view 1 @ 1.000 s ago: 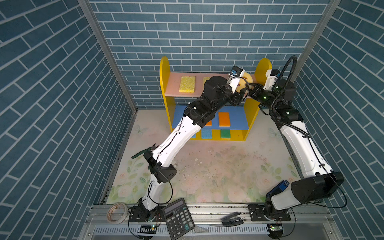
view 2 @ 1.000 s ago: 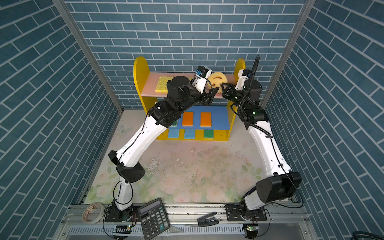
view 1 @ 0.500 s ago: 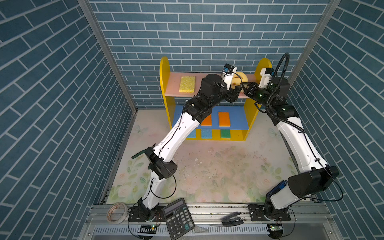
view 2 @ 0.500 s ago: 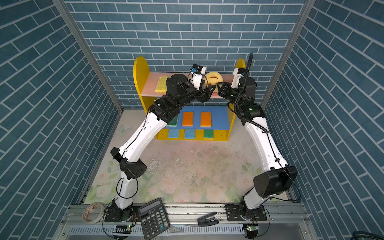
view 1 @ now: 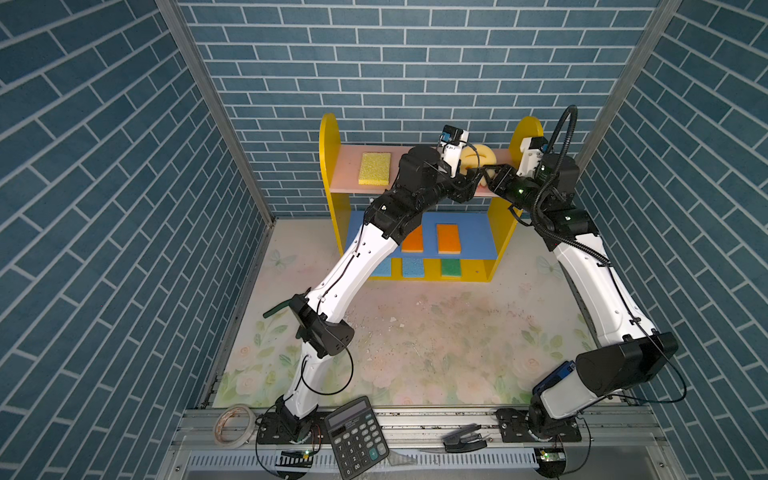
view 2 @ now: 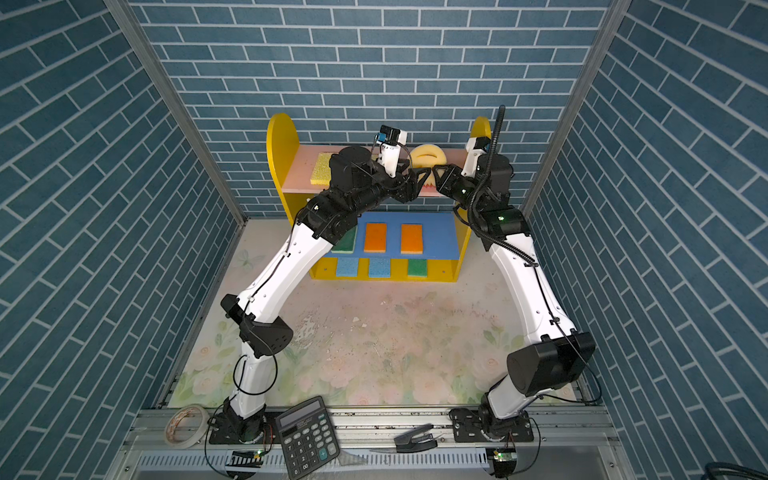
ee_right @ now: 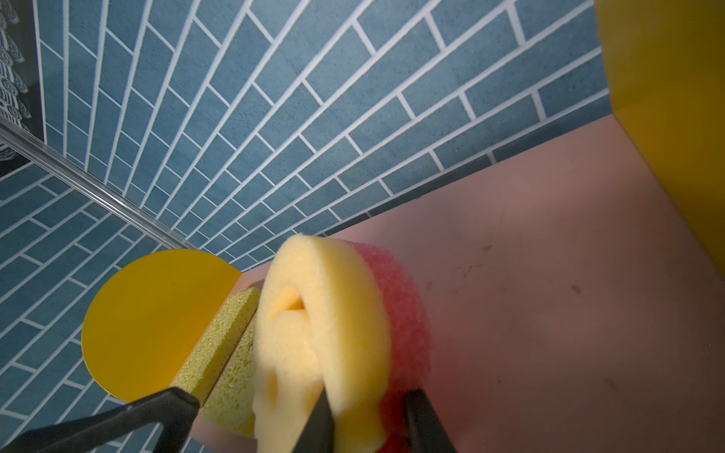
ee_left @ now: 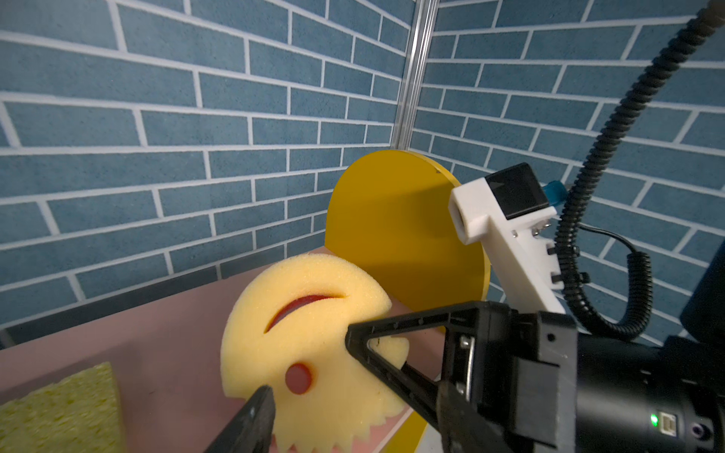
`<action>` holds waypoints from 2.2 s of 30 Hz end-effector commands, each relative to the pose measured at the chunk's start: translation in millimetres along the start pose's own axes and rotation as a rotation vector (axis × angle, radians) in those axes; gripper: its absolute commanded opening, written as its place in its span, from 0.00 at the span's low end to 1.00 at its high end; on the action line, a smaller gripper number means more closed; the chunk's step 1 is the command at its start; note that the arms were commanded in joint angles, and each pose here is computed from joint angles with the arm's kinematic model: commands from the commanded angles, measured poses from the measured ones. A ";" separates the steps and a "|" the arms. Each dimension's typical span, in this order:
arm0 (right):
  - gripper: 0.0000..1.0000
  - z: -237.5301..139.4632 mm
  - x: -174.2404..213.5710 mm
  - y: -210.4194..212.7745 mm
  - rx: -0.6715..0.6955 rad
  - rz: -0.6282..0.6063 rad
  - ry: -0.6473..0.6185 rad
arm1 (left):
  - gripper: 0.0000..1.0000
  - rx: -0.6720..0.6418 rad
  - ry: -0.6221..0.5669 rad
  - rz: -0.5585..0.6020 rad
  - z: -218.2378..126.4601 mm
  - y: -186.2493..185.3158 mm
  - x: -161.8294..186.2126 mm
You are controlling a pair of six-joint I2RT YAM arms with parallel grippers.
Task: Place and organize the cleaning sponges onto the shelf
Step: 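Lower the smiley sponge onto the top board beside the yellow sponges, then open both grippers and draw them back from the smiley sponge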
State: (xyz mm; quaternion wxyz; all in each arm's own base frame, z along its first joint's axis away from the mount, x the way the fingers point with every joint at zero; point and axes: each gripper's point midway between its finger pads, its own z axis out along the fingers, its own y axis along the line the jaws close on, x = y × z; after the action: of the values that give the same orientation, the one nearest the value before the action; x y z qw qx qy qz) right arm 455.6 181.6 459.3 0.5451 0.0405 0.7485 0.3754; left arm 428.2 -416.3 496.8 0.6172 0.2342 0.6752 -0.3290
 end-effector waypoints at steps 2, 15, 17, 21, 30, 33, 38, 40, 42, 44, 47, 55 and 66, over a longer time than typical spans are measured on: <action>0.31 -4.4 -3.1 3.5 0.016 -0.031 -0.003 | 0.66 0.021 -0.012 -0.018 8.4 -0.9 2.5; 0.43 -3.8 -2.9 -2.1 0.040 -0.037 -0.012 | 0.66 0.020 0.000 -0.034 15.0 0.8 10.9; 0.44 -4.1 -3.4 -1.8 0.039 -0.038 -0.014 | 0.66 0.020 0.002 -0.035 15.4 0.5 11.7; 0.46 -4.5 -4.1 -2.4 0.043 -0.038 -0.016 | 0.66 0.017 -0.007 -0.030 13.4 0.8 7.7; 0.52 -14.5 -11.5 -1.3 0.063 -0.053 -0.047 | 0.66 -0.007 -0.004 -0.026 14.2 9.4 9.0; 0.55 -15.9 -11.6 -0.9 0.065 -0.056 -0.047 | 0.66 -0.013 0.003 -0.033 15.6 12.8 11.9; 0.56 -14.0 -9.5 -2.0 0.065 -0.050 -0.039 | 0.66 -0.006 0.003 -0.047 16.6 12.3 12.6; 0.57 -13.2 -9.2 -1.9 0.064 -0.048 -0.038 | 0.66 -0.008 0.003 -0.045 16.6 12.8 12.7; 0.57 -13.8 -9.6 -1.9 0.064 -0.048 -0.038 | 0.66 -0.011 0.004 -0.044 16.6 13.1 12.8; 0.58 -15.9 -10.3 0.0 0.062 -0.049 -0.040 | 0.66 -0.009 0.000 -0.045 15.0 12.4 10.4; 0.58 -23.9 -14.5 5.9 0.054 -0.062 -0.051 | 0.65 0.008 -0.016 -0.053 10.1 8.3 1.8; 0.58 -52.4 -22.7 33.7 0.039 -0.124 -0.084 | 0.65 0.053 -0.073 -0.072 -11.2 -4.3 -29.4; 0.00 -62.4 -1.2 47.5 0.030 -0.127 -0.031 | 0.65 0.085 -0.121 -0.080 -51.9 -17.2 -65.5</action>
State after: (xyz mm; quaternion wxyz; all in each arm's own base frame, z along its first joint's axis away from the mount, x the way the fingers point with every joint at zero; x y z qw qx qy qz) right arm 398.9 185.6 487.3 0.5716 0.0105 0.7497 0.3332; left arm 409.4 -401.9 531.4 0.6154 0.2159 0.6563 -0.3795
